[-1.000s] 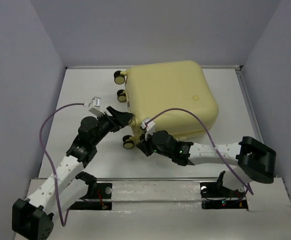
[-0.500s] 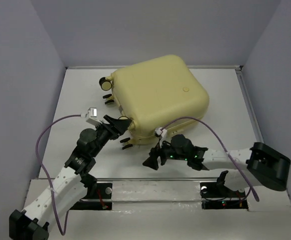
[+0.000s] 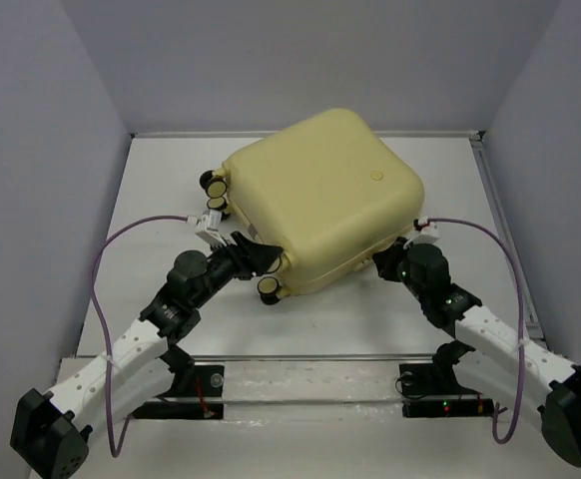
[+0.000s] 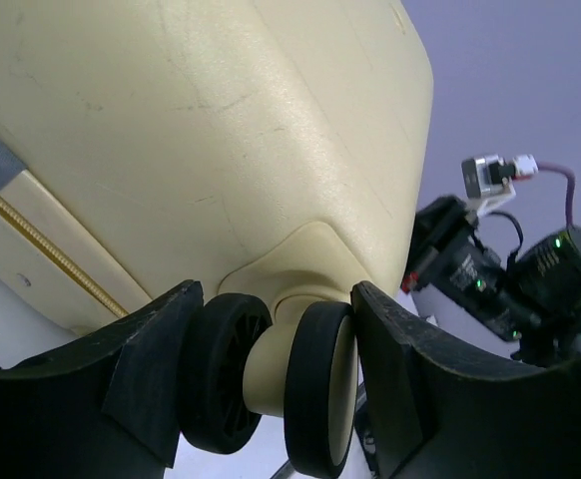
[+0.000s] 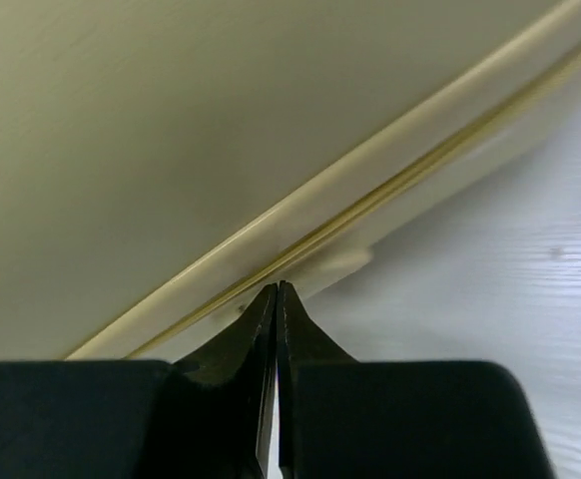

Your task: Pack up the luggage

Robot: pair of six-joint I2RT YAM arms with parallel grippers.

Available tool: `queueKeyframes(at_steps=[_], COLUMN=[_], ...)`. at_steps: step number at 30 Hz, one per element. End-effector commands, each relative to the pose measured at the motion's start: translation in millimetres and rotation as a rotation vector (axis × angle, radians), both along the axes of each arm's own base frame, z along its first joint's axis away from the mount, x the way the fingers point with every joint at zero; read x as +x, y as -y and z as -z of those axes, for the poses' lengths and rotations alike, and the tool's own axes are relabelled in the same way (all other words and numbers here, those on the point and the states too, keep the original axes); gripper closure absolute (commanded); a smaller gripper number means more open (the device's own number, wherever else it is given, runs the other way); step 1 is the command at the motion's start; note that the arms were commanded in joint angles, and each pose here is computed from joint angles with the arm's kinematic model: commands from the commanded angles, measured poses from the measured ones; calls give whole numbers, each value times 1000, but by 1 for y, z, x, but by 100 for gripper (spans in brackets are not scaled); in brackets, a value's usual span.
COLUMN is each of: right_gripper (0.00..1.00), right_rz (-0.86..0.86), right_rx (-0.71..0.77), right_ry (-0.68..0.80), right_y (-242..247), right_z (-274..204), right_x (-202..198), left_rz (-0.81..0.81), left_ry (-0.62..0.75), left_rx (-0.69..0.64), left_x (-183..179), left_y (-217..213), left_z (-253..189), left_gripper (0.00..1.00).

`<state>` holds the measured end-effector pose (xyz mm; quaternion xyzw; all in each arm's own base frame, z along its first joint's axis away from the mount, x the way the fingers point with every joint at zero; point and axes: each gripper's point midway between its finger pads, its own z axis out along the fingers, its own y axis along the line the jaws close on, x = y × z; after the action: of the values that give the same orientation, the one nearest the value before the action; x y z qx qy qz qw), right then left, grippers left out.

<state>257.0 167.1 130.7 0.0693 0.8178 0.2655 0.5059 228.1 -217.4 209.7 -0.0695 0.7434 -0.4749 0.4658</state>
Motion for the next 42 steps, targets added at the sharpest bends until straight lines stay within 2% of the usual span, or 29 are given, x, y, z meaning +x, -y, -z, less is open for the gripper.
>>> queueKeyframes(at_steps=[1, 2, 3, 4, 6, 7, 9, 13, 14, 16, 17, 18, 19, 21, 23, 25, 27, 28, 32, 36, 42], right_gripper=[93, 93, 93, 92, 91, 90, 90, 74, 58, 49, 49, 53, 58, 62, 69, 66, 60, 52, 44, 44, 44], right_rz=[187, 117, 68, -61, -164, -199, -214, -233, -230, -250, -310, -340, -412, -462, -548, -591, -586, -578, -494, -381, -402], right_rx=[-42, -40, -30, -24, -59, -48, -62, -108, -129, -120, -106, -66, -29, 22, 71, 66, 50, 43, 9, -21, -24], right_ry=[52, 42, 146, 121, 160, 215, 247, 240, 201, 223, 175, 205, 201, 153, 178, 158, 183, 200, 262, 277, 289], right_y=[43, 32, 27, 1, -18, -30, -35, -33, -27, -22, -24, -25, -33, -37, -53, -61, -62, -61, -56, -47, -56], right_z=[-28, -26, -57, -50, -63, -91, -106, -116, -103, -109, -83, -92, -85, -54, -50, -32, -26, -27, -26, -21, -12], right_x=[46, 53, 71, 76, 92, 106, 125, 122, 113, 89, 67, 49, 32, 6, -15, -27, -22, -18, 4, 28, 38], left_rz=[94, 131, 152, 179, 242, 258, 324, 391, 401, 410, 414, 418, 418, 406, 395, 388, 396, 397, 390, 397, 423], left_ry=[113, 124, 134, 142, 133, 147, 155, 188, 209, 224, 230, 224, 238, 231, 222, 200, 192, 173, 141, 127, 117], left_rx=[101, 105, 119, 118, 132, 125, 113, 91, 77, 74, 72, 82, 71, 70, 57, 30, 6, -7, -42, -77, -105], left_x=[-8, -16, -18, -22, -30, -30, -35, -35, -34, -27, -25, -22, -20, -13, -8, -7, -7, -8, -10, -14, -19], left_y=[21, 32, 40, 47, 66, 73, 93, 120, 126, 136, 139, 144, 148, 153, 157, 160, 163, 164, 162, 162, 164], left_z=[-11, -13, -11, -12, -5, -8, -14, -31, -42, -50, -54, -50, -60, -61, -66, -69, -71, -70, -69, -73, -73], left_gripper=[94, 94, 94, 94, 94, 94, 94, 94, 94, 94, 94, 94, 94, 94, 94, 94, 94, 94, 94, 94, 94])
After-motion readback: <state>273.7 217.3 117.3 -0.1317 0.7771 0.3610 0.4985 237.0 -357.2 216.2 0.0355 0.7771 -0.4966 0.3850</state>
